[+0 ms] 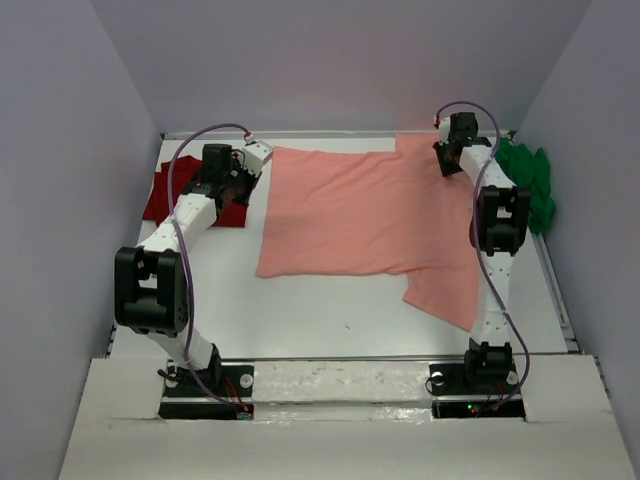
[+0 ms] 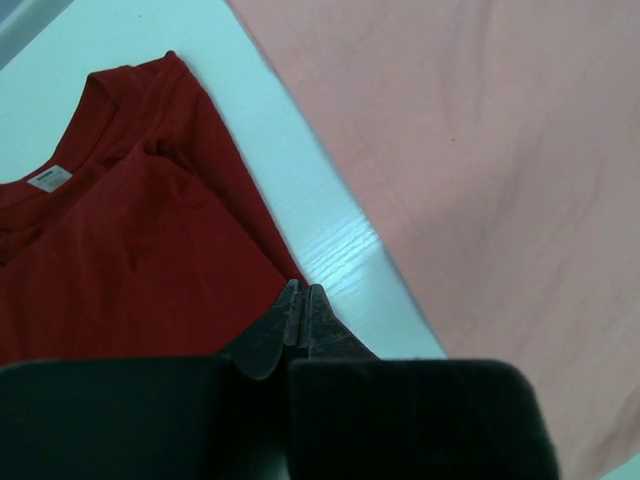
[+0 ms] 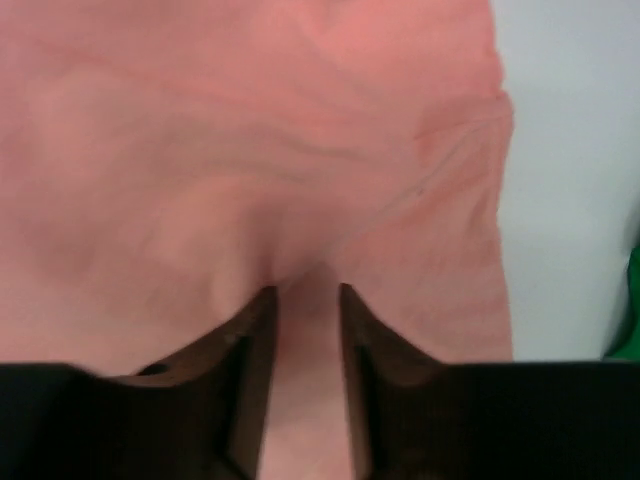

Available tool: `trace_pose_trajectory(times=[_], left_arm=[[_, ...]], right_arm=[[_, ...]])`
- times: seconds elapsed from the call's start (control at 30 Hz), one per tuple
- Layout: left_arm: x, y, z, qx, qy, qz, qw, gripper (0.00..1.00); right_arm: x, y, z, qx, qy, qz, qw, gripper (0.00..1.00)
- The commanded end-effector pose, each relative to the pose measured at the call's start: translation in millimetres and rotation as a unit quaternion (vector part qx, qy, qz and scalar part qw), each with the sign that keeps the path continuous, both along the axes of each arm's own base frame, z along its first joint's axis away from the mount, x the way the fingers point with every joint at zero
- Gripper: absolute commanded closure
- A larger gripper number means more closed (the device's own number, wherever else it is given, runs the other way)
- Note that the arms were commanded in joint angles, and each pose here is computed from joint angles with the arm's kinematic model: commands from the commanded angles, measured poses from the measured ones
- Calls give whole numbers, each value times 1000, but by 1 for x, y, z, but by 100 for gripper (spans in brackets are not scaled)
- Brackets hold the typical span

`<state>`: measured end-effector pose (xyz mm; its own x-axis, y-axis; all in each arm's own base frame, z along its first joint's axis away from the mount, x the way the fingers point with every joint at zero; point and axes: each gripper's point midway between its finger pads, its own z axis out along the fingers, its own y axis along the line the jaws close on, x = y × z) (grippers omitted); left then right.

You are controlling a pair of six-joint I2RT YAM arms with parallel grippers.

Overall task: Fold and stack the t-shirts
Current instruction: Flatten the tshirt out

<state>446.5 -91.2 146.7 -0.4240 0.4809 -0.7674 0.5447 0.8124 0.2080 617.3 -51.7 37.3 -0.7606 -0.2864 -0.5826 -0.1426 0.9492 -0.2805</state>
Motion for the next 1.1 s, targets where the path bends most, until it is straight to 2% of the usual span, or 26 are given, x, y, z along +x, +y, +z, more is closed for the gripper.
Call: trace_pose_trajectory(times=[0.0, 0.03, 0.07, 0.1, 0.13, 0.2, 0.23, 0.27, 0.3, 0.33, 0.37, 0.4, 0.43, 0.5, 0.53, 0.6, 0.67, 0.7, 0.73, 0.8, 0.9, 1.07], left_arm=[[-9, 4, 43, -11, -54, -5, 998, 85], [-10, 4, 47, -12, -58, -6, 998, 84], [-14, 3, 54, -17, -66, -10, 998, 83], [-17, 1, 54, -22, -67, -20, 997, 82], [-20, 0, 61, -24, -76, -24, 997, 77], [-25, -6, 59, -33, -74, -45, 996, 73], [-29, -8, 55, -31, -65, -51, 996, 69], [-31, -13, 50, -39, -51, -64, 996, 68], [-36, -16, 43, -41, -36, -76, 996, 68], [-41, -18, 32, -42, -14, -82, 996, 68], [-48, -22, 19, -49, 3, -93, 994, 71], [-54, -25, 12, -52, 14, -106, 993, 73], [-59, -28, 2, -55, 26, -118, 991, 73], [-68, -33, -15, -62, 40, -134, 988, 71], [-65, -35, -14, -61, 28, -142, 988, 66], [-60, -39, -16, -63, 23, -153, 986, 66], [-48, -42, -19, -63, 22, -158, 985, 76], [-33, -45, -6, -63, 6, -158, 985, 82], [-26, -46, -6, -66, 10, -158, 985, 92], [-11, -50, -19, -68, 30, -156, 985, 100], [23, -57, -18, -62, 29, -142, 988, 100], [47, -77, -46, -57, 52, -134, 988, 100]], right_arm=[[-8, 22, 131, 22, -123, 35, 992, 51], [-18, 22, 147, 22, -132, 34, 990, 38], [-33, 19, 189, 13, -163, 29, 986, 18], [-50, 18, 182, 10, -147, 26, 989, 14], [-70, 11, 216, -9, -171, 16, 985, 11], [-97, 4, 226, -23, -171, 2, 985, 11], [-118, 2, 206, -30, -142, 0, 989, 11], [-141, -4, 233, -43, -166, -13, 985, 11], [-156, -6, 233, -46, -165, -20, 985, 15], [-180, -8, 210, -51, -133, -25, 989, 24], [-203, -10, 230, -53, -158, -34, 985, 33], [-219, -12, 228, -54, -158, -43, 985, 45], [-240, -12, 204, -53, -133, -46, 989, 69], [-266, -10, 199, -45, -136, -51, 988, 89], [-284, -9, 210, -39, -159, -55, 985, 100], [-309, 4, 183, -11, -126, -32, 991, 100], [-326, 11, 179, 8, -133, -25, 991, 100], [-335, 21, 162, 27, -112, 11, 993, 100], [-338, 21, 163, 31, -119, 21, 992, 100], [-342, 17, 177, 40, -152, 9, 987, 100], [-343, 16, 179, 49, -140, 4, 989, 100], [-341, 8, 174, 53, -135, -14, 989, 100]])
